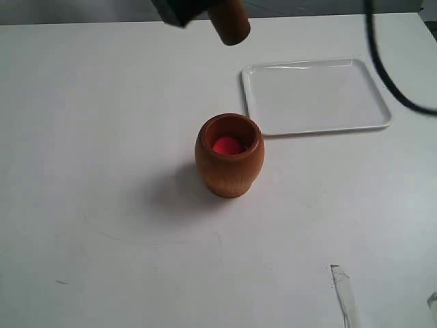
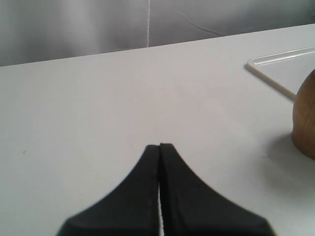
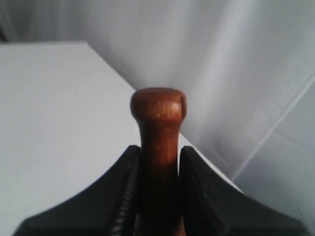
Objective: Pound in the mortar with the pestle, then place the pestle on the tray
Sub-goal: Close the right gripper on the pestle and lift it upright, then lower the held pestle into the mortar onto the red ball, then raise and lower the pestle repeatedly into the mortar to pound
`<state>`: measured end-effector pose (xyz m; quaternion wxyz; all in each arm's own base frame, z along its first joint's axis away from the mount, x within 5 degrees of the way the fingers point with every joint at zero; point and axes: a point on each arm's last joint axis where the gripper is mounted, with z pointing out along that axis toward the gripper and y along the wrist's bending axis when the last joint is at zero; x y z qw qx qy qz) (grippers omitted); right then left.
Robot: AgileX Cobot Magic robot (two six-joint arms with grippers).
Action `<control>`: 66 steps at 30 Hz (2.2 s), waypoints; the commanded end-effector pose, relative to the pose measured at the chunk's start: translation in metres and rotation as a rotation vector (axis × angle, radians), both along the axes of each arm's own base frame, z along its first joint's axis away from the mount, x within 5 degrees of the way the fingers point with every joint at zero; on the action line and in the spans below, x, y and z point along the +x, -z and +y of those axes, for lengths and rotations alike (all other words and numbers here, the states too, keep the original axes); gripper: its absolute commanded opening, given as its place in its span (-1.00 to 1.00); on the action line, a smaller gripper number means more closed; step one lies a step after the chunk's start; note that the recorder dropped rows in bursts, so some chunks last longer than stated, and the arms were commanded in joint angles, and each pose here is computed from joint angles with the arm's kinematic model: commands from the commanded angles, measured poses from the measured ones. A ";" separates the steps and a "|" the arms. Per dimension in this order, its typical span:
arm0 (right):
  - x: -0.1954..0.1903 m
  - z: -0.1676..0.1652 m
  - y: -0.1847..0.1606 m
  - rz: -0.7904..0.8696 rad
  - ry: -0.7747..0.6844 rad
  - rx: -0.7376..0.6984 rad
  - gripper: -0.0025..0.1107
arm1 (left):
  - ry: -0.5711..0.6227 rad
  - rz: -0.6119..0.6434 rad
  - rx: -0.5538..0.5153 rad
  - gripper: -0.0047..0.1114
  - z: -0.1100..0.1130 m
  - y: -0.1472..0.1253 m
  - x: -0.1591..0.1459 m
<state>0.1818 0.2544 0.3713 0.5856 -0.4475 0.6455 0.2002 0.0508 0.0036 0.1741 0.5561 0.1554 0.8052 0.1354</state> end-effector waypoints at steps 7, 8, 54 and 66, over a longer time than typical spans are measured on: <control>-0.039 -0.066 0.092 -0.182 0.052 0.640 -0.96 | 0.006 -0.004 -0.015 -0.92 -0.001 0.000 0.000; -0.040 -0.071 0.103 -0.180 0.079 0.646 -0.96 | 0.006 -0.004 -0.015 -0.92 -0.001 0.000 0.000; 0.003 -0.017 0.224 0.153 0.182 0.322 -0.96 | 0.006 -0.004 -0.015 -0.92 -0.001 0.000 0.000; -0.024 -0.046 0.077 -0.220 0.061 0.686 -0.96 | 0.006 -0.004 -0.015 -0.92 -0.001 0.000 0.000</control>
